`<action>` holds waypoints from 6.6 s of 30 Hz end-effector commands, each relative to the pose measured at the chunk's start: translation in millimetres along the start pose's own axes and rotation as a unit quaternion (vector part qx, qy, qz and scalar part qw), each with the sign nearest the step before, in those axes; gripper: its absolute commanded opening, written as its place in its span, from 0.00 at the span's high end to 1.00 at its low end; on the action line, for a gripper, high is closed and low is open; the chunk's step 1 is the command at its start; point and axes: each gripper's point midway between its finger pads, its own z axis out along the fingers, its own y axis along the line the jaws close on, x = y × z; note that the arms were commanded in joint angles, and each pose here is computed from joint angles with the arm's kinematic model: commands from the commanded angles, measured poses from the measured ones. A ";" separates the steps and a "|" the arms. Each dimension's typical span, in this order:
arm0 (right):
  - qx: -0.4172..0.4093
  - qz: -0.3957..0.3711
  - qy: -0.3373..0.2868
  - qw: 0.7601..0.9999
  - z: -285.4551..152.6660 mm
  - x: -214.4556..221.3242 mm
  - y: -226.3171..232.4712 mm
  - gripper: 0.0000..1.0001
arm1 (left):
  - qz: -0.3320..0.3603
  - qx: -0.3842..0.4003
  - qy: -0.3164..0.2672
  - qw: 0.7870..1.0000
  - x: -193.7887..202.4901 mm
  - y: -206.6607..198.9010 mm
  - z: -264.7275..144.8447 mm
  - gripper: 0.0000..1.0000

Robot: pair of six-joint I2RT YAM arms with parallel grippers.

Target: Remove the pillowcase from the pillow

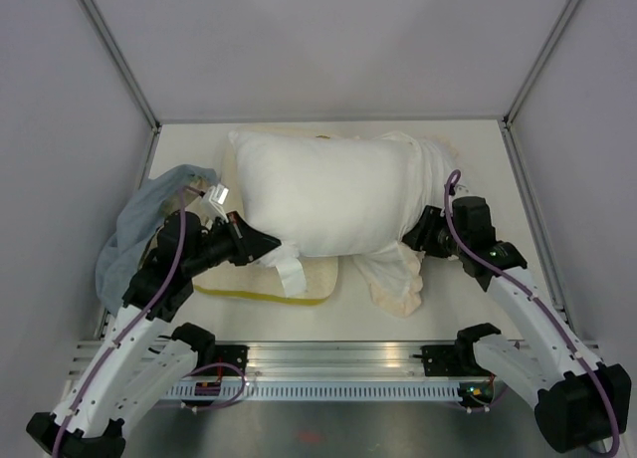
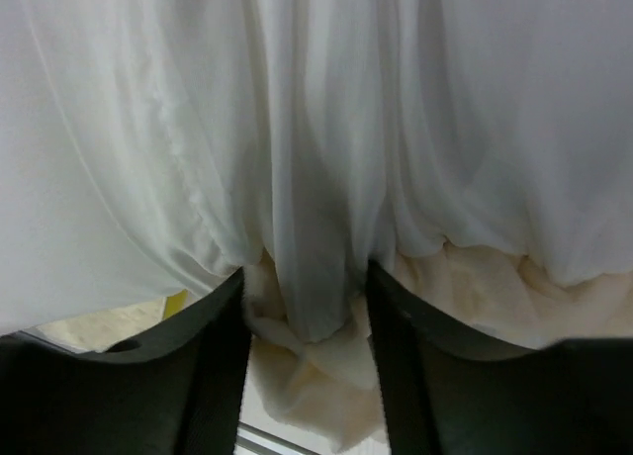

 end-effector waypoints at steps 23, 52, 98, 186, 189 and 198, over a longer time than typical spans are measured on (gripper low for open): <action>0.240 0.073 -0.064 0.966 49.1 -15.5 -94.1 1.00 | 0.159 -0.088 -0.291 0.939 -123.2 -81.8 -180.0 0.98; 0.291 0.112 -0.116 0.943 26.4 -53.7 -130.7 1.00 | 0.150 -0.090 -0.275 0.945 -95.2 -71.9 -201.0 0.98; 0.144 0.199 -0.390 0.887 -78.8 -401.1 -93.5 1.00 | 0.108 -0.123 -0.136 0.977 -27.5 -11.2 -148.2 0.98; 0.268 -0.021 -0.219 0.938 -36.6 -152.0 -44.8 0.02 | 0.166 -0.050 0.039 0.984 -160.2 -73.6 263.3 0.00; 0.302 -0.008 -0.235 0.924 -49.7 -165.1 -60.3 0.02 | 0.178 -0.124 -0.012 0.976 -189.3 -68.5 221.3 0.00; 0.332 0.036 -0.293 0.896 -105.5 -192.4 -70.7 0.02 | 0.176 -0.131 -0.099 0.971 -188.2 -76.6 113.3 0.01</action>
